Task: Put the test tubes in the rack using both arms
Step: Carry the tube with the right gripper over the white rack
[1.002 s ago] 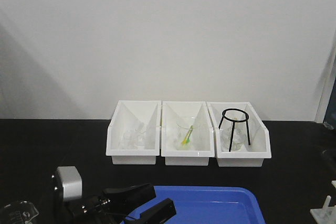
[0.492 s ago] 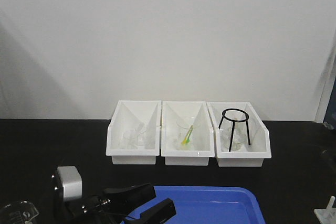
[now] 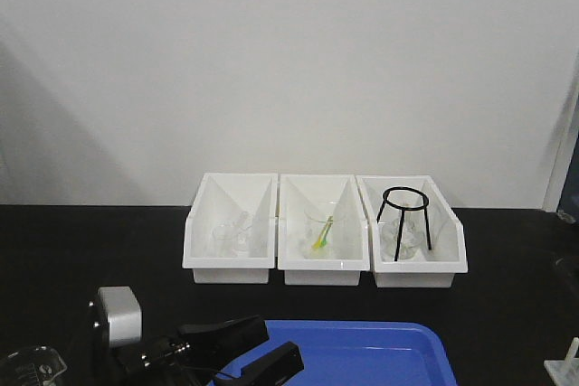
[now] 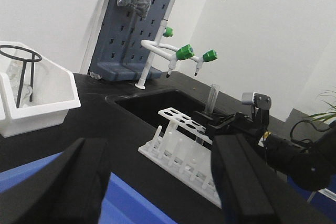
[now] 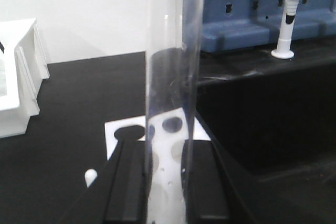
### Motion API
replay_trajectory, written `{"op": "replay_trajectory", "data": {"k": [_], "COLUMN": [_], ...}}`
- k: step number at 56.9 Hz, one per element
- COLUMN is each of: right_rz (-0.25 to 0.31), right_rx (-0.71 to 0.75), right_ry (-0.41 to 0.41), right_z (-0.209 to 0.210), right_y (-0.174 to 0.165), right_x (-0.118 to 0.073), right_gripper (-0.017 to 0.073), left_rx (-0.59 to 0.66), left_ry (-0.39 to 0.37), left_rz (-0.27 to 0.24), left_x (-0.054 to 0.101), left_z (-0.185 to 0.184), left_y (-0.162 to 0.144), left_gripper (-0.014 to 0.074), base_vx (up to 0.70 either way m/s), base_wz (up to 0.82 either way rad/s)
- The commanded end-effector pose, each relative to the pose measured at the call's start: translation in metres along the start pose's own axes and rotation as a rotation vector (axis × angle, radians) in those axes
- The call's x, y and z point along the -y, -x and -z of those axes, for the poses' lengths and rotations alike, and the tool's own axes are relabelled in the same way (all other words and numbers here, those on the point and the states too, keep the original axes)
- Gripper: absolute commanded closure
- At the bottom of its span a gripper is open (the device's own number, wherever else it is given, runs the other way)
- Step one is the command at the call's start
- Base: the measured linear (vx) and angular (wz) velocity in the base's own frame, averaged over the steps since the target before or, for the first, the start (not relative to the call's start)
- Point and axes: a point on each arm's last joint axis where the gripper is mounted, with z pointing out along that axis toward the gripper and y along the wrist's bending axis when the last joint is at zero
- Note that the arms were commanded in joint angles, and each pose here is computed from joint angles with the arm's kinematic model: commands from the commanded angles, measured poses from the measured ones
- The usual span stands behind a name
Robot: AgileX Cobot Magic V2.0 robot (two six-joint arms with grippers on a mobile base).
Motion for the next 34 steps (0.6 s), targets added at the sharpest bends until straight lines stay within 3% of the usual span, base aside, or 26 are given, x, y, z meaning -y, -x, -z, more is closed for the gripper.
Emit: {"op": "replay_trajectory", "data": {"k": [1,19,34], "right_rz": [0.015,0.014,0.016], "right_rx": [0.241,0.229,0.229], "right_ry": [0.017,0.01,0.009], "right_z": [-0.0001,-0.0009,-0.0009], "right_y": [0.0285,0.0252,0.0252], "right_x": [-0.0001,0.0007,0.0008], "right_gripper": [0.0559,0.0517,0.0288], "left_rx": [0.109,0.109,0.109], "left_ry": [-0.058,-0.058,-0.058], "left_rz": [-0.009,-0.009,-0.009], "left_x": [0.01,0.01,0.01], "left_z": [0.0002,0.0002,0.0002], "left_y": [0.0187,0.0187,0.0187], "left_gripper": [0.0074,0.0074,0.0074], "base_vx": [0.0,0.0,0.0], "base_wz": [0.0,0.0,0.0]}}
